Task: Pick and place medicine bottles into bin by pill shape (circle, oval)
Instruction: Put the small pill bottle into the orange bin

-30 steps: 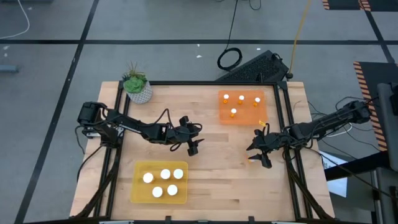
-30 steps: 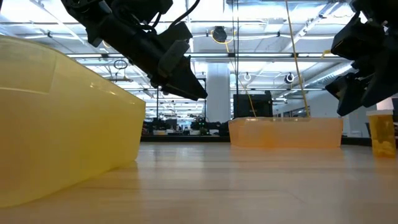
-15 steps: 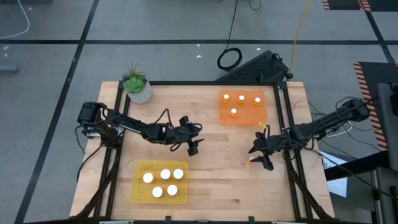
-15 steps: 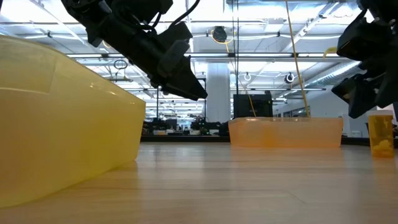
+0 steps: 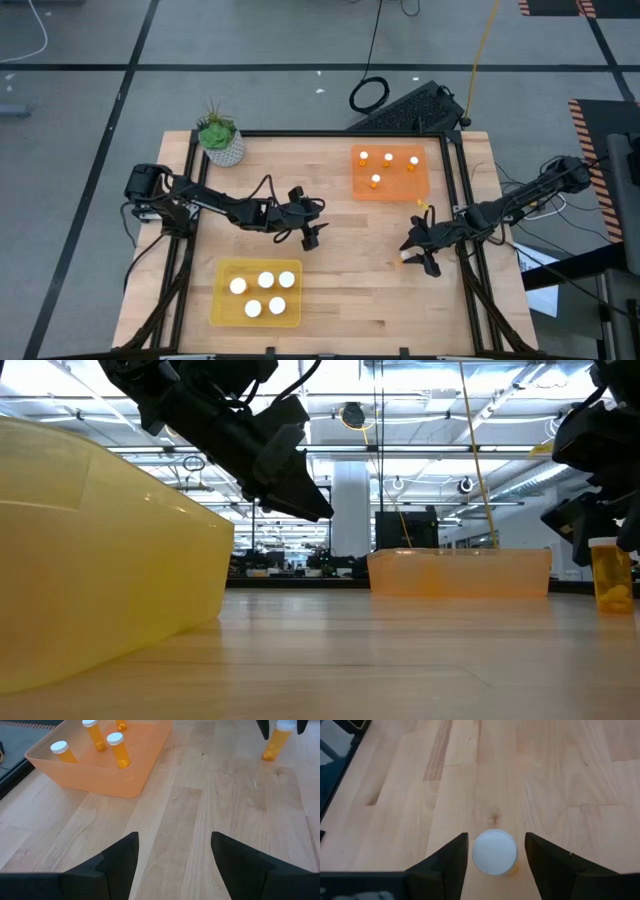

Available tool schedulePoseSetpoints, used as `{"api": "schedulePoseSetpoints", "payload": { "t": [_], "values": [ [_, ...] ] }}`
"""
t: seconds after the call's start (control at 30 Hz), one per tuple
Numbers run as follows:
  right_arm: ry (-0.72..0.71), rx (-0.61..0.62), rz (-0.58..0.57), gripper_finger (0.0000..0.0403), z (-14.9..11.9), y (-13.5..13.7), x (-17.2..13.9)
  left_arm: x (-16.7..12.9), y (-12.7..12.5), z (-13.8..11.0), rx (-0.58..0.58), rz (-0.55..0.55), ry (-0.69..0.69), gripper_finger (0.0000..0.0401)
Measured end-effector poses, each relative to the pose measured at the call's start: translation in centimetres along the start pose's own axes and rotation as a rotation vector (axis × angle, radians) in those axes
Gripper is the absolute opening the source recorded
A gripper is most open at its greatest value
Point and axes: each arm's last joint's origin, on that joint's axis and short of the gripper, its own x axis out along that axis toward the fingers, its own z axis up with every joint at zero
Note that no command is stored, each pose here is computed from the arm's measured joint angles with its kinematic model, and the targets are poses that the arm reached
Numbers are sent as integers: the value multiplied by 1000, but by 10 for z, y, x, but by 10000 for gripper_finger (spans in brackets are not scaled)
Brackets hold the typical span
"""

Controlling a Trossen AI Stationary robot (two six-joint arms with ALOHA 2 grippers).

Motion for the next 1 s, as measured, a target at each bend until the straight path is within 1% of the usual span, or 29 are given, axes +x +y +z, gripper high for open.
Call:
{"api": "schedulePoseSetpoints", "payload": {
  "t": [0.13, 0.53, 0.67, 0.83, 1.0],
  "values": [
    [-25, -5, 11, 168, 2, 1, 0, 0, 0, 0, 3, 0, 0, 250],
    [-12, -4, 32, 111, 2, 1, -1, 0, 0, 0, 4, 1, -1, 250],
    [-24, -4, 31, 110, 2, 1, -2, 0, 0, 0, 3, 0, -1, 250],
    [-80, -30, -15, 118, 6, 0, -4, 0, 0, 0, 3, 0, -1, 250],
    [-149, -69, -48, 115, 17, -2, -10, 0, 0, 0, 4, 0, -1, 250]
  ]
}}
